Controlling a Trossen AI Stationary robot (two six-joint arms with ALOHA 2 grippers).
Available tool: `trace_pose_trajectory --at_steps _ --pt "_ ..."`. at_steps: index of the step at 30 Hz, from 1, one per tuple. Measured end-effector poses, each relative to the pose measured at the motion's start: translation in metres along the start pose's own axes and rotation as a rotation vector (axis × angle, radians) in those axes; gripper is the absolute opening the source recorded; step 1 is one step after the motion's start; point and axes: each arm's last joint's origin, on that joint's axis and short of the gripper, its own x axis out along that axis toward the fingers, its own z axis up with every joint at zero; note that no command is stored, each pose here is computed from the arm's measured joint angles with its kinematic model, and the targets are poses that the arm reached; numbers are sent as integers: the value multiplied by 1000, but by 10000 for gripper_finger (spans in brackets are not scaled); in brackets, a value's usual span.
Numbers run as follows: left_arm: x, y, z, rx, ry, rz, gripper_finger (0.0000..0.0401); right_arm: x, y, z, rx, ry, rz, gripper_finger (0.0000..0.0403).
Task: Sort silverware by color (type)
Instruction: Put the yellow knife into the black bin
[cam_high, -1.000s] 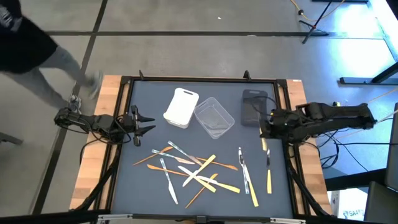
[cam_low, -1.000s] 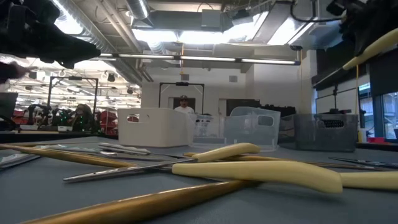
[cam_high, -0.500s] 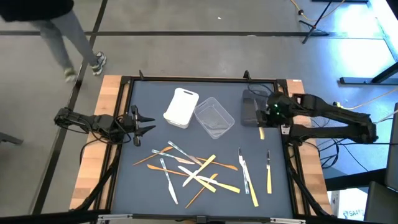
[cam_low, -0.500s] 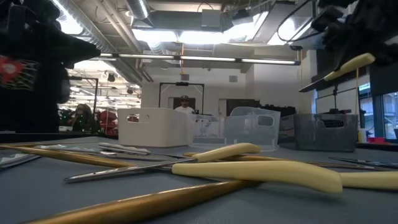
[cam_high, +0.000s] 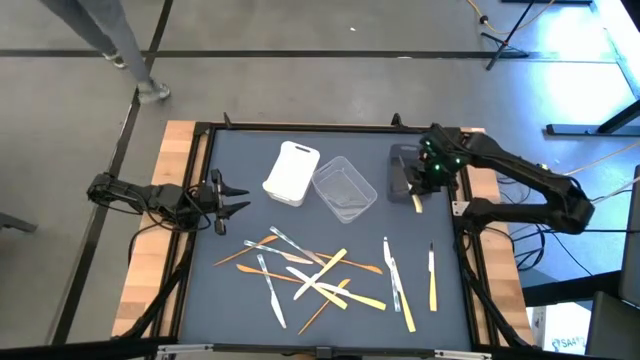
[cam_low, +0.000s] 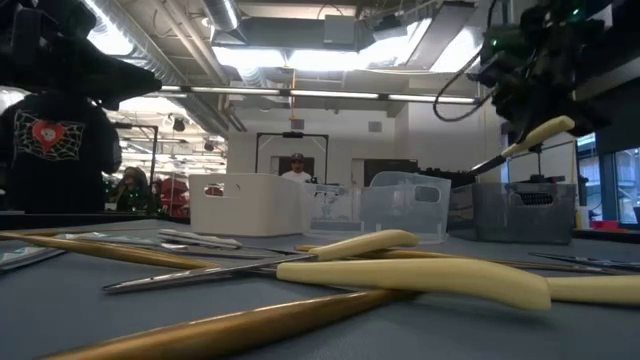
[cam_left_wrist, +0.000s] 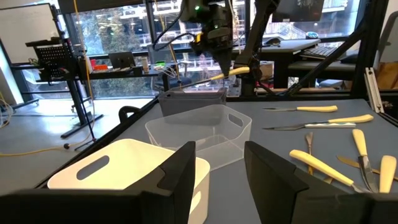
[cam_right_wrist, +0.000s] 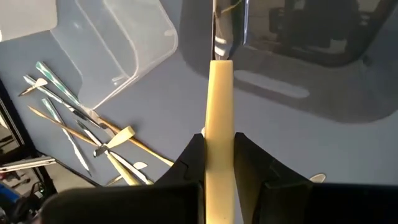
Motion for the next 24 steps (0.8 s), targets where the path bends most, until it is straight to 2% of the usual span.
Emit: trace_pose_trajectory --at_steps 11,24 --pt "0 0 0 1 2 0 132 10 -18 33 23 57 -71 35" --pt "0 0 0 1 2 0 132 19 -30 56 6 77 -106 35"
